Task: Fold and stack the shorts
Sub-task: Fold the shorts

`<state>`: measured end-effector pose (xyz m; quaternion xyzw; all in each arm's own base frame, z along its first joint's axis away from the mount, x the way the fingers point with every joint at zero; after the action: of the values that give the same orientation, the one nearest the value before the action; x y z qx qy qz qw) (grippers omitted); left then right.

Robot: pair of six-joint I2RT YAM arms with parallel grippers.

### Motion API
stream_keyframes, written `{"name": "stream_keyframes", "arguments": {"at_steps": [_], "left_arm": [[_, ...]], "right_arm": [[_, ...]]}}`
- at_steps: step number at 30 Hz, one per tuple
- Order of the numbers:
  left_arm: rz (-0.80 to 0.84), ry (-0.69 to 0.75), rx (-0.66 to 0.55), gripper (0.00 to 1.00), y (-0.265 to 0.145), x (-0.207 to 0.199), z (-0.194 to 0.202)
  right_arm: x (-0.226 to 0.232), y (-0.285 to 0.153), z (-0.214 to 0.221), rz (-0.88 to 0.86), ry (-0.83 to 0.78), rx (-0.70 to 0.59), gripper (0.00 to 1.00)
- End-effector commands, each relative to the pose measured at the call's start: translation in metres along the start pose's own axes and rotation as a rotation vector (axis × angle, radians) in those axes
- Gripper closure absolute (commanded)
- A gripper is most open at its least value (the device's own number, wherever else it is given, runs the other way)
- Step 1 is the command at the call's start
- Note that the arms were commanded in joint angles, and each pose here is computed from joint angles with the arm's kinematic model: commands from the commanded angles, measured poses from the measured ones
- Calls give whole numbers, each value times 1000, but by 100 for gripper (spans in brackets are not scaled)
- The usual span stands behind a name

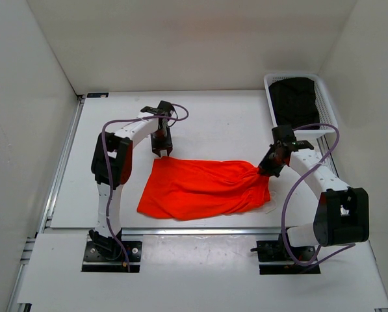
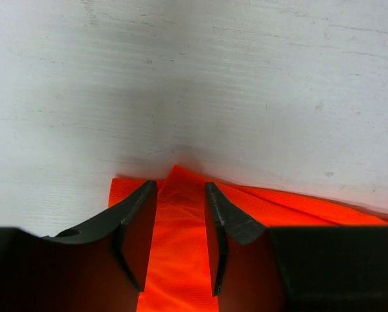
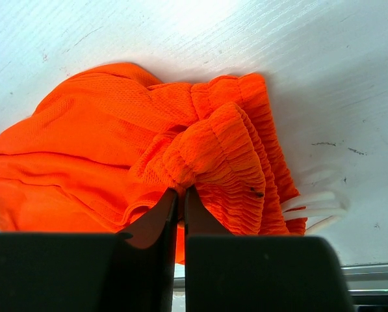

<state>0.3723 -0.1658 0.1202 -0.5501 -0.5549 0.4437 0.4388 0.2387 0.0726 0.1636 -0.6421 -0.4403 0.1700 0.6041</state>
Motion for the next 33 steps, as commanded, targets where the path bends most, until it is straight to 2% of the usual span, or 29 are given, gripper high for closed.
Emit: {"name": "stream_keyframes", "arguments": {"at_steps": [1, 2, 5, 8, 9, 11, 12, 20, 23, 25, 33], "left_arm": [[22, 9, -19, 54, -5, -3, -6], [32, 18, -15, 49, -5, -4, -6], [37, 28, -3, 46, -2, -4, -5], [29, 29, 15, 61, 2, -3, 0], [33, 29, 7, 76, -2, -3, -1], [26, 18, -9, 87, -6, -2, -2], [17, 17, -31, 90, -12, 0, -4], [-81, -23, -113, 90, -46, 14, -1], [-74, -81, -151, 90, -69, 32, 5], [-5, -130, -168, 90, -84, 47, 6], [-5, -170, -171, 90, -95, 66, 21]], "right_arm": [[3, -2, -4, -7, 0, -35, 100], [3, -2, -4, -7, 0, -35, 100], [4, -4, -6, -7, 0, -48, 100], [4, -2, -6, -1, 0, -42, 100], [4, -2, -6, -1, 0, -42, 100], [4, -2, -6, -1, 0, -42, 100], [4, -2, -6, -1, 0, -42, 100], [5, -11, -8, -3, 0, -57, 100], [4, -19, -10, 7, -20, -81, 100], [8, -27, -14, 11, -20, -100, 100], [22, -43, -25, -20, -31, -115, 100]]}}
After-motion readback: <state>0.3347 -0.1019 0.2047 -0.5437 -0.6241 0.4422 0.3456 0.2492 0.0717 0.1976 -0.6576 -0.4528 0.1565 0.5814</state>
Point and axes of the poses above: each gripper's point midway between its finger pads, its own y axis out along the fingers, its own x axis along the line the jaws close on, z = x × y, the point moved 9 cm from there along -y, back along the fingers, and after that the axes turned 6 degrees about y, right-handed, at the moved point
